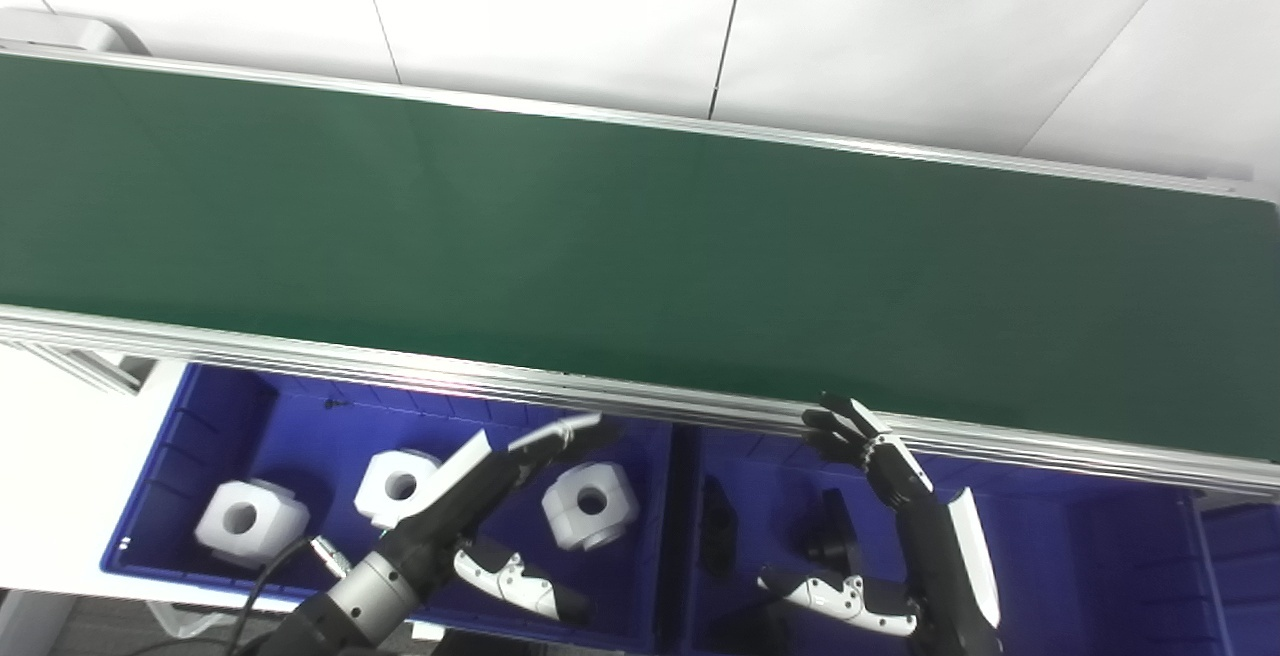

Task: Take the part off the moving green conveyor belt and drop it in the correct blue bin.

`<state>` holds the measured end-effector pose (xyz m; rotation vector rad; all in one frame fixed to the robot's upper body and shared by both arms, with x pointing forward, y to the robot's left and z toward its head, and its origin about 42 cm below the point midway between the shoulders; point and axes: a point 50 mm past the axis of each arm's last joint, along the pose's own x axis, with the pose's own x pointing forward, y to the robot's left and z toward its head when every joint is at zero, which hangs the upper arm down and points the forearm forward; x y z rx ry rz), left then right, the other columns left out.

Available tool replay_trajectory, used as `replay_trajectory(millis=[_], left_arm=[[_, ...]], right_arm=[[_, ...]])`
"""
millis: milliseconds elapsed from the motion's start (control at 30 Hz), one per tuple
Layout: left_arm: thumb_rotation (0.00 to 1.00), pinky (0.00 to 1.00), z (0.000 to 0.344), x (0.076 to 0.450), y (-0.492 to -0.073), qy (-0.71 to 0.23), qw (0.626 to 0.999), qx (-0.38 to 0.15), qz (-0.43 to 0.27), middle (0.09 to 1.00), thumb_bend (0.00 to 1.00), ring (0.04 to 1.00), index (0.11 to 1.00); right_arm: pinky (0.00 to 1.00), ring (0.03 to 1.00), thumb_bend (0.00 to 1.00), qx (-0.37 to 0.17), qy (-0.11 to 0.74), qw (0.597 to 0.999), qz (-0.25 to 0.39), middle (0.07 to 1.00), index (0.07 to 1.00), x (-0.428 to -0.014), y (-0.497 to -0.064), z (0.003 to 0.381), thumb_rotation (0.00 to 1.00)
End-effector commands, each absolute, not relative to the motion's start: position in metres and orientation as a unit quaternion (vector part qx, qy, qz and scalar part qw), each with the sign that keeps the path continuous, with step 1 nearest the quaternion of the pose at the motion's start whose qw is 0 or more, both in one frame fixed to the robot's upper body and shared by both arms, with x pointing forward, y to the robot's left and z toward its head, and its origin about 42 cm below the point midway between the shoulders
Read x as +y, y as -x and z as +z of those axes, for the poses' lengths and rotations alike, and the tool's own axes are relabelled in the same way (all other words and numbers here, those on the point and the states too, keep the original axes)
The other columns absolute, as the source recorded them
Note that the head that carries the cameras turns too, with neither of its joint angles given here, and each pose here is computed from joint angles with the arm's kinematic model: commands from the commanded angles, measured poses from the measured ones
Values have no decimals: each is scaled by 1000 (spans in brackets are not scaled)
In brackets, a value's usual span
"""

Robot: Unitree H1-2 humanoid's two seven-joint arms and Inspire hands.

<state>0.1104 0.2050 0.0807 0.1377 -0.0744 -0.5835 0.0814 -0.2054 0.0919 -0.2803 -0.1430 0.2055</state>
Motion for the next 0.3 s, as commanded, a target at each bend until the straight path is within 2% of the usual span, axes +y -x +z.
replay_trajectory(millis=[0,133,267], left_arm=[[399,808,85,207,-111,-47,956,-78,-278,878,956,855,870],[387,778,82,208,-110,-10,959,-79,-271,868,948,833,870],[367,805,77,211,-109,8,962,-62,-267,877,948,852,877]], right_arm=[[700,734,846,-107,139,979,107,780,822,-204,-76,104,354],[693,742,867,-90,165,975,118,788,828,-204,-72,103,380],[694,740,879,-87,175,974,118,782,832,-204,-70,102,369]])
